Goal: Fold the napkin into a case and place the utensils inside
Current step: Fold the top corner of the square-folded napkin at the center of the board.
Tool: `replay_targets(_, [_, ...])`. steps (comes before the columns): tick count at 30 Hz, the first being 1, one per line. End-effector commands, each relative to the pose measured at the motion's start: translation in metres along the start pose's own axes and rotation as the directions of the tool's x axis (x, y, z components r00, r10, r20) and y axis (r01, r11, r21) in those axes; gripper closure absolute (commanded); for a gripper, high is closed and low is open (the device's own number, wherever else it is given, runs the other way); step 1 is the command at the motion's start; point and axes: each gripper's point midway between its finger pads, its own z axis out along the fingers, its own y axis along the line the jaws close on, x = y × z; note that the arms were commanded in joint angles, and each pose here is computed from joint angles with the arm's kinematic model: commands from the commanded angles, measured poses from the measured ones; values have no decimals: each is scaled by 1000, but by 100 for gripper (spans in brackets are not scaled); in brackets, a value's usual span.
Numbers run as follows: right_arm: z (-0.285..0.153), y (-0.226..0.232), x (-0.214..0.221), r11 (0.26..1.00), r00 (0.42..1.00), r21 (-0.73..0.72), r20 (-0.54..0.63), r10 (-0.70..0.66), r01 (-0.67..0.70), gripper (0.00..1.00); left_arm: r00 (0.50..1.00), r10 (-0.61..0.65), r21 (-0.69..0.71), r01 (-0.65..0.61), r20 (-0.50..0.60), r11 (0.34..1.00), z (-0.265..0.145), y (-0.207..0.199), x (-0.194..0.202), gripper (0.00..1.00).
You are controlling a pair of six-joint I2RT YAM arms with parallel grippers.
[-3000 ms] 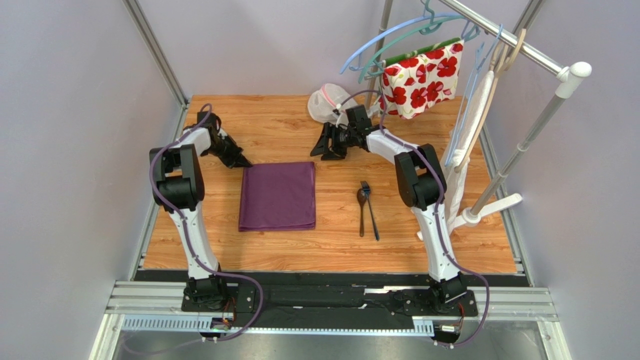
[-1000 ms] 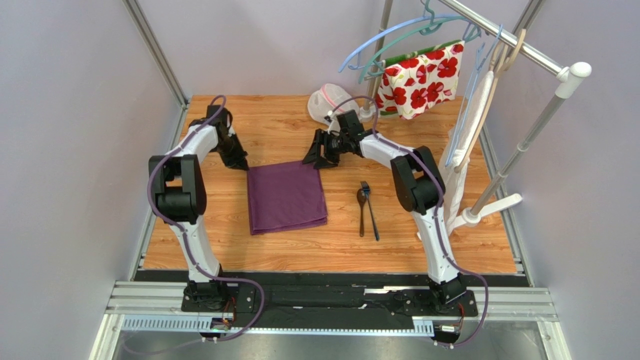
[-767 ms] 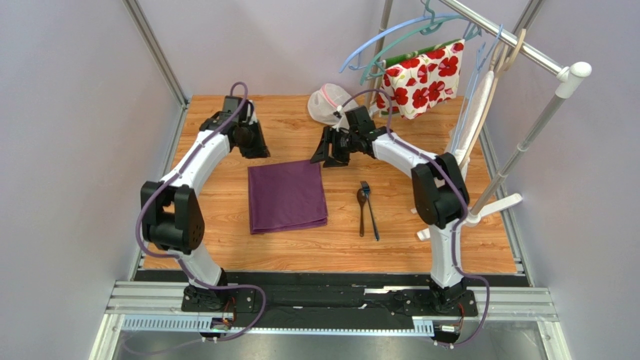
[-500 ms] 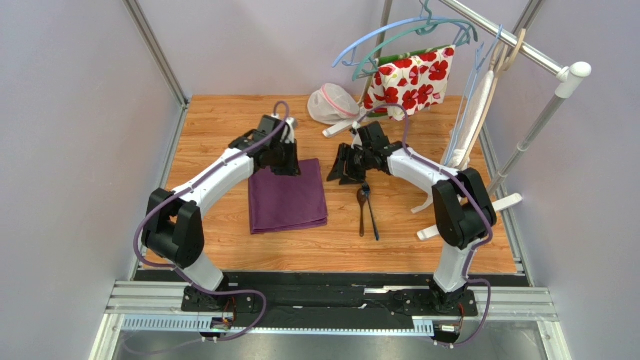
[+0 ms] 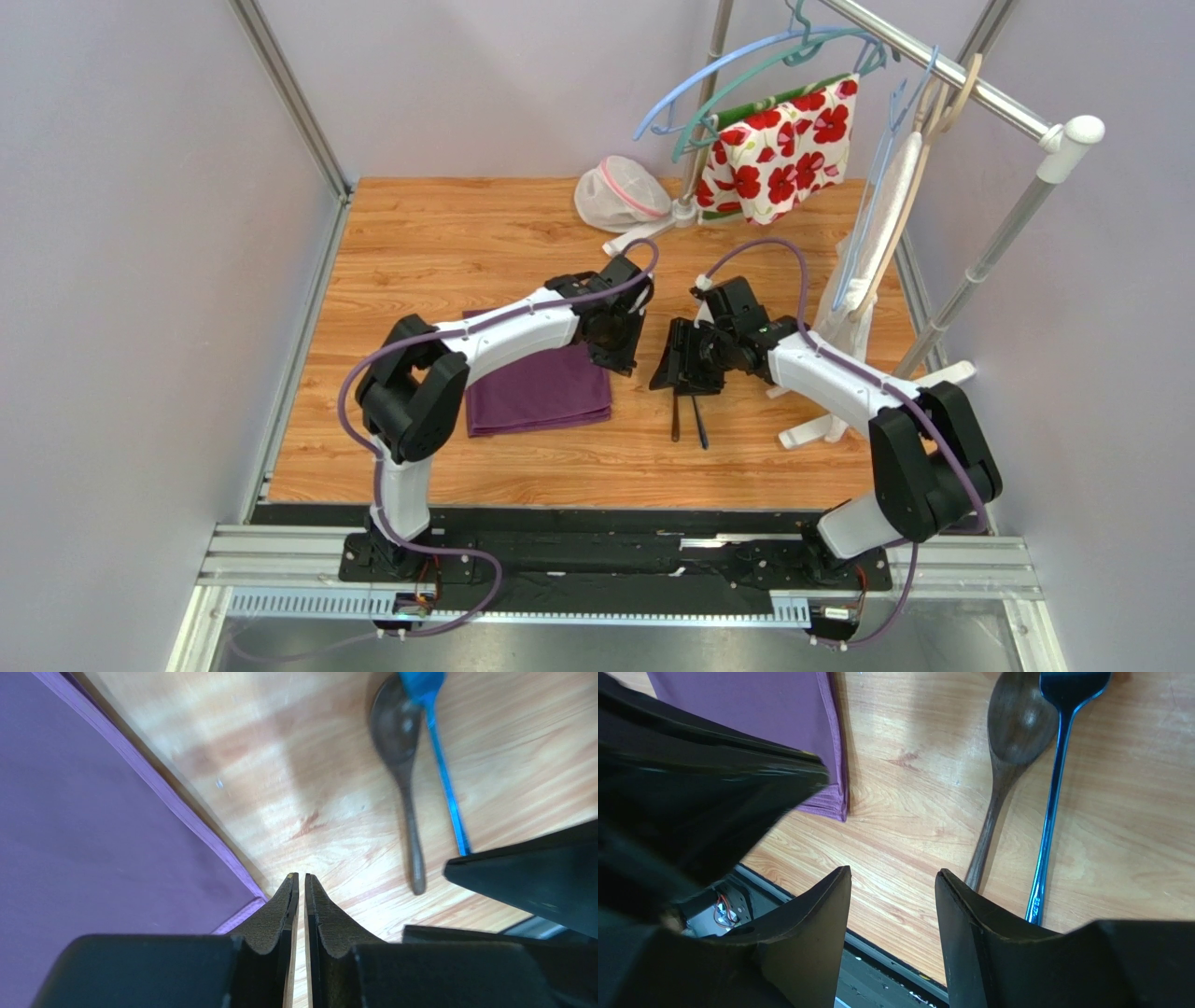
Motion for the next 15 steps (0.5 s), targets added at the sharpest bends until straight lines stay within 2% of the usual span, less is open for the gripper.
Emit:
replay_targets(1, [1,6,-1,998,999,-43,25,-34,35,49,999,-30,-104,28,-15,994,-1,2,9,85])
replay_targets(9, [9,5,11,997,999,-65,-5,-38,38,49,996,-53,-156,42,-66,987,9,7,28,85])
replay_targets(15, [12,5,16,997,999,-71,-13,-41,40,49,994,-71,-220,50,-88,974,9,16,38,79])
